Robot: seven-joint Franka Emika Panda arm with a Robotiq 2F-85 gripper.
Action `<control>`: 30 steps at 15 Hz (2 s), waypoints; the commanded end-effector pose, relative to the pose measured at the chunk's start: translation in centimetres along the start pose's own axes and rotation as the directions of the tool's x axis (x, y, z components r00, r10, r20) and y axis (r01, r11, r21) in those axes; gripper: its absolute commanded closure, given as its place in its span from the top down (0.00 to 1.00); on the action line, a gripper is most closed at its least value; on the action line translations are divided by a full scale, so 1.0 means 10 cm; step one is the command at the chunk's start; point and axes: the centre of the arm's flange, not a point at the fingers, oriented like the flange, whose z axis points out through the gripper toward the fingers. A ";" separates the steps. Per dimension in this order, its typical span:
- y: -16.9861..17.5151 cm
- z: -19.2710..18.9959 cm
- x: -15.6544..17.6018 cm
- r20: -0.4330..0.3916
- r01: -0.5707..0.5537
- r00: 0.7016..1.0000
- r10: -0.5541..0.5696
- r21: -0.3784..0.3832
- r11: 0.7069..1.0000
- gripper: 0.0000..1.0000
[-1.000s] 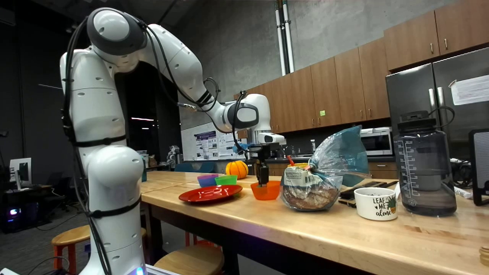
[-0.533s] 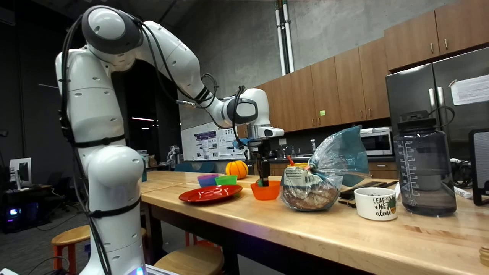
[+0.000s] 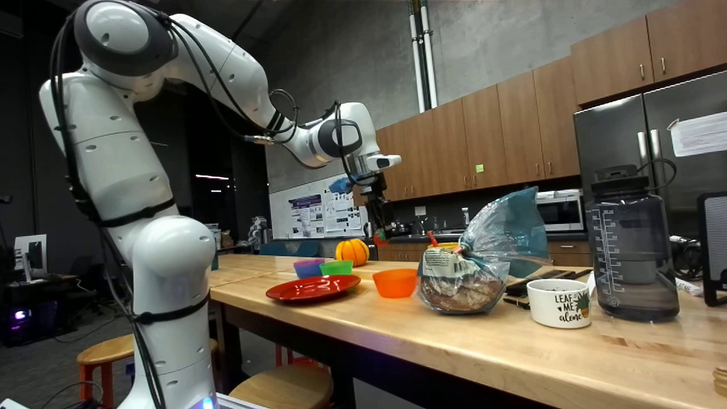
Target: Remove the strawberry from the orange bowl
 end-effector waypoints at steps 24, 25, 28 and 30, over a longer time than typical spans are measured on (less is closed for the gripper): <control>-0.78 1.06 -0.24 -0.091 0.378 0.924 -0.371 0.082 0.922 0.89; -0.76 1.00 -0.25 -0.091 0.388 0.920 -0.381 0.088 0.917 0.96; -0.74 0.80 -0.32 -0.079 0.413 0.910 -0.407 0.107 0.904 1.00; -0.73 0.67 -0.39 -0.061 0.430 0.903 -0.426 0.127 0.894 1.00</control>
